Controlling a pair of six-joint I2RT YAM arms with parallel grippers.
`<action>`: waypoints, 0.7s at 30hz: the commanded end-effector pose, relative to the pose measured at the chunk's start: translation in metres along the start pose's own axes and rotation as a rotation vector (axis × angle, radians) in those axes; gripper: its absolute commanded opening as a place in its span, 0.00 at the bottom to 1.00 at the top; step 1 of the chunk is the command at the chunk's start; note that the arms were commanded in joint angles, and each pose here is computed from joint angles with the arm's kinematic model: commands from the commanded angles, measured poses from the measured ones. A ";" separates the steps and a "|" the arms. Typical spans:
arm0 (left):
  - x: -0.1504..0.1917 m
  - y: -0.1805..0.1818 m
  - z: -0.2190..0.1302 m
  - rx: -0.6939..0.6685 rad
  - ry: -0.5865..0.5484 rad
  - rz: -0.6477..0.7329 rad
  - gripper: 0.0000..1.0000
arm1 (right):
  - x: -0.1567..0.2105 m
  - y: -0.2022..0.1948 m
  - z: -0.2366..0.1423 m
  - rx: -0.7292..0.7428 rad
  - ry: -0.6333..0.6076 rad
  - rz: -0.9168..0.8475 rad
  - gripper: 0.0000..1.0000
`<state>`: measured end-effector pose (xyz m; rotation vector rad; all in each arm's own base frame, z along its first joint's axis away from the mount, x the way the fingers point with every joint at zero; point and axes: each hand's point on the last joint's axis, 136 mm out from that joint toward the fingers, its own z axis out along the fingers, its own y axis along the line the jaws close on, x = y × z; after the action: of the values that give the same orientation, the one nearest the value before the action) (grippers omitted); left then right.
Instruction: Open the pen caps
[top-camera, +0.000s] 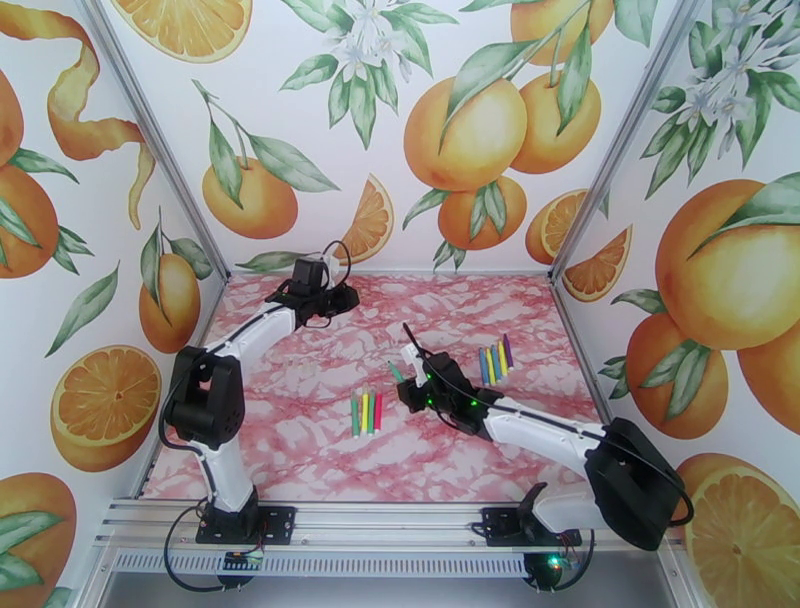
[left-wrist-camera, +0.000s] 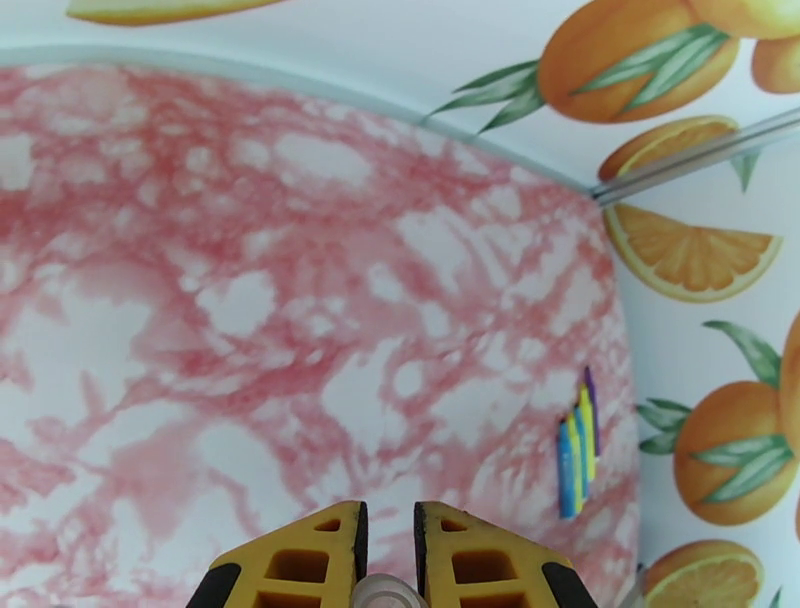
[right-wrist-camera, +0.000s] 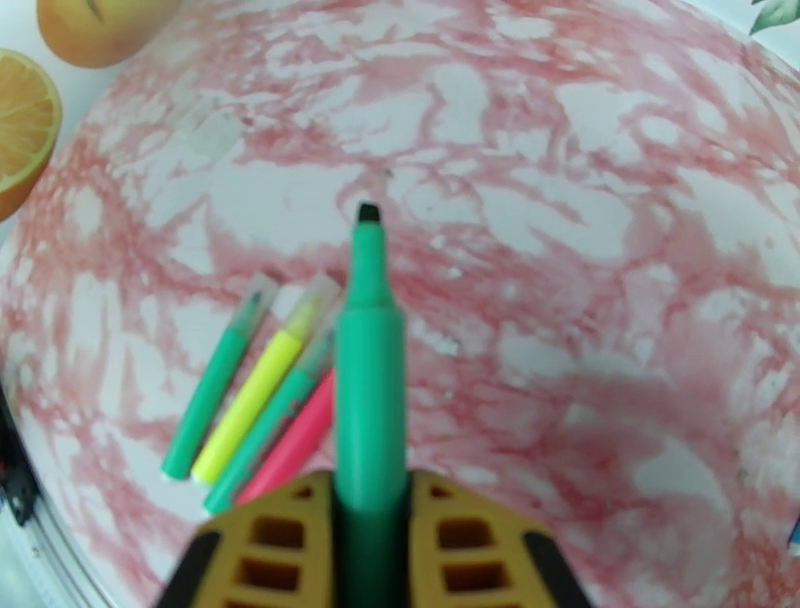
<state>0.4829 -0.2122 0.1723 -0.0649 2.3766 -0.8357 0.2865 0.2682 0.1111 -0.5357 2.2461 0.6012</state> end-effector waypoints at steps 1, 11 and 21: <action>0.007 -0.001 -0.026 -0.068 0.031 0.087 0.00 | -0.022 -0.010 -0.004 0.065 -0.046 0.007 0.00; 0.046 0.024 -0.051 -0.252 0.151 0.201 0.00 | -0.038 -0.038 -0.009 0.190 -0.079 0.053 0.00; 0.077 0.040 -0.050 -0.387 0.262 0.293 0.00 | -0.047 -0.074 -0.021 0.345 -0.087 0.091 0.00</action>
<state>0.4084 -0.1801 0.1485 0.2035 2.6327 -0.3529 0.3346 0.2199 0.1327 -0.2966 2.2394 0.3487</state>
